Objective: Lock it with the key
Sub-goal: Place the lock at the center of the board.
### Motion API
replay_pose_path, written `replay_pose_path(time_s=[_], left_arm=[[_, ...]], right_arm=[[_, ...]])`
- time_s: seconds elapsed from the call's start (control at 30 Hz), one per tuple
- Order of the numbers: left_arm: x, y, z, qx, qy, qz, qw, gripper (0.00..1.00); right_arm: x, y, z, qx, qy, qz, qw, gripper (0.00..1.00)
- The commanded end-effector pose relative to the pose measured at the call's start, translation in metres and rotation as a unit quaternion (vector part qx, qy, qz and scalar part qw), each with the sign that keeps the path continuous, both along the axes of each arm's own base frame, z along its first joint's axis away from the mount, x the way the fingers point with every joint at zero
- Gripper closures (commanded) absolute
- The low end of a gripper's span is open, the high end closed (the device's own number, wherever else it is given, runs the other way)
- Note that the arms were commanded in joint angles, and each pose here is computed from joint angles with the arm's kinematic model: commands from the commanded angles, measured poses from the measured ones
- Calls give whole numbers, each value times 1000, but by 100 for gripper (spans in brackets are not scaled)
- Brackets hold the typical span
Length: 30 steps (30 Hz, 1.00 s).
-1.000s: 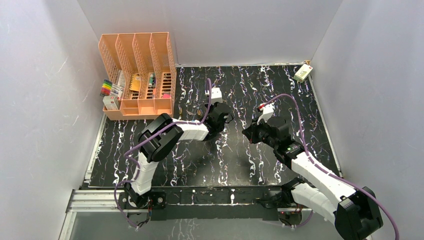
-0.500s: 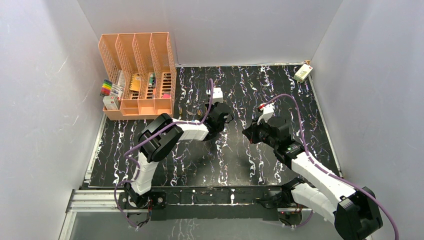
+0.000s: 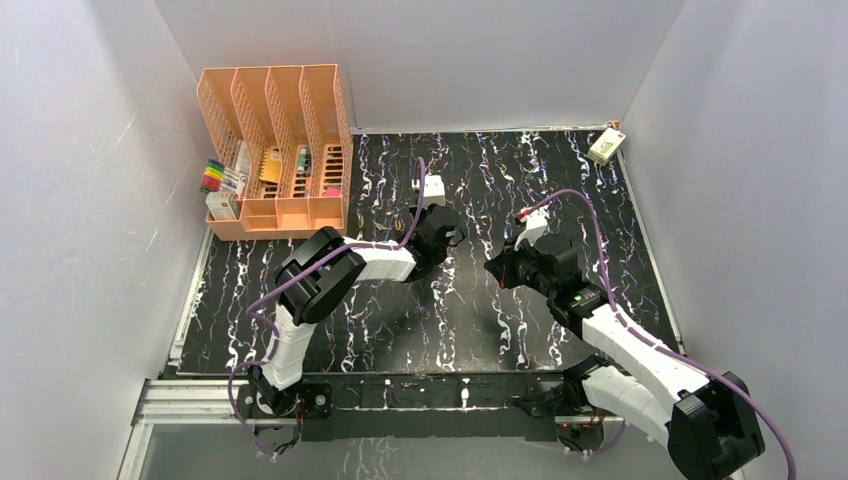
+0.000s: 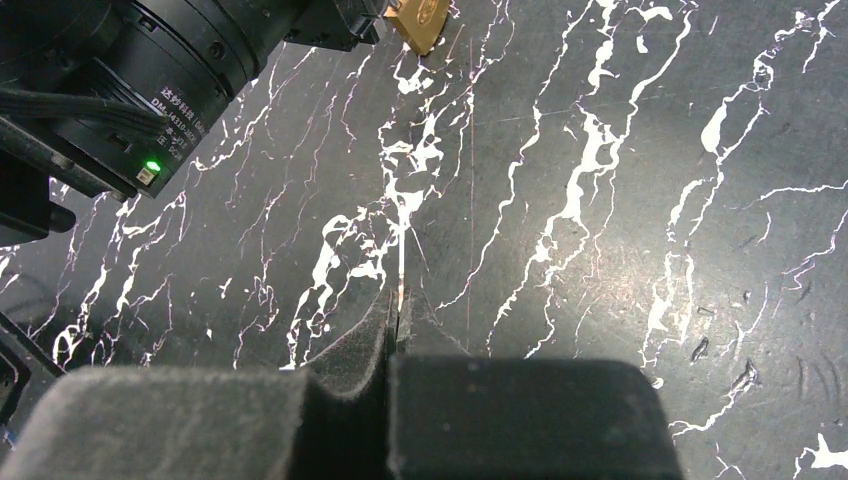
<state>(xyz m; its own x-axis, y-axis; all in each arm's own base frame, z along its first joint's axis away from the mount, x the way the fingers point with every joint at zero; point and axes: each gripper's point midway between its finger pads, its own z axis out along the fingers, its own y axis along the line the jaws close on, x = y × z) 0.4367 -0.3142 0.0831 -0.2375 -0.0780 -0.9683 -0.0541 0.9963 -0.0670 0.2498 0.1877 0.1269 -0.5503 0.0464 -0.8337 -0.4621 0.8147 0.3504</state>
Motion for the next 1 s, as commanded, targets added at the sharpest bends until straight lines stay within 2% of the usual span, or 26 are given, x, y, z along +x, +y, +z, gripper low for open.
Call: replay_pose_path(time_s=[0.0, 0.07, 0.3, 0.57, 0.77, 0.97], left_arm=[[2, 5, 33, -28, -24, 11, 999, 100], [2, 5, 33, -29, -24, 11, 999, 99], [1, 5, 35, -30, -23, 12, 999, 55], [1, 5, 60, -40, -42, 3, 998, 26], [-1, 16, 105, -72, -65, -9, 995, 13], [-9, 66, 128, -121, -47, -19, 991, 7]], right_arm=[[5, 3, 8, 15, -16, -1, 1000, 100], [5, 2, 8, 15, -15, -1, 1000, 100], [5, 3, 4, 13, -11, 2, 1000, 100], [6, 2, -1, 18, -15, 4, 1000, 100], [17, 10, 2, 14, -10, 20, 1000, 100], [36, 27, 7, 18, 4, 38, 999, 100]])
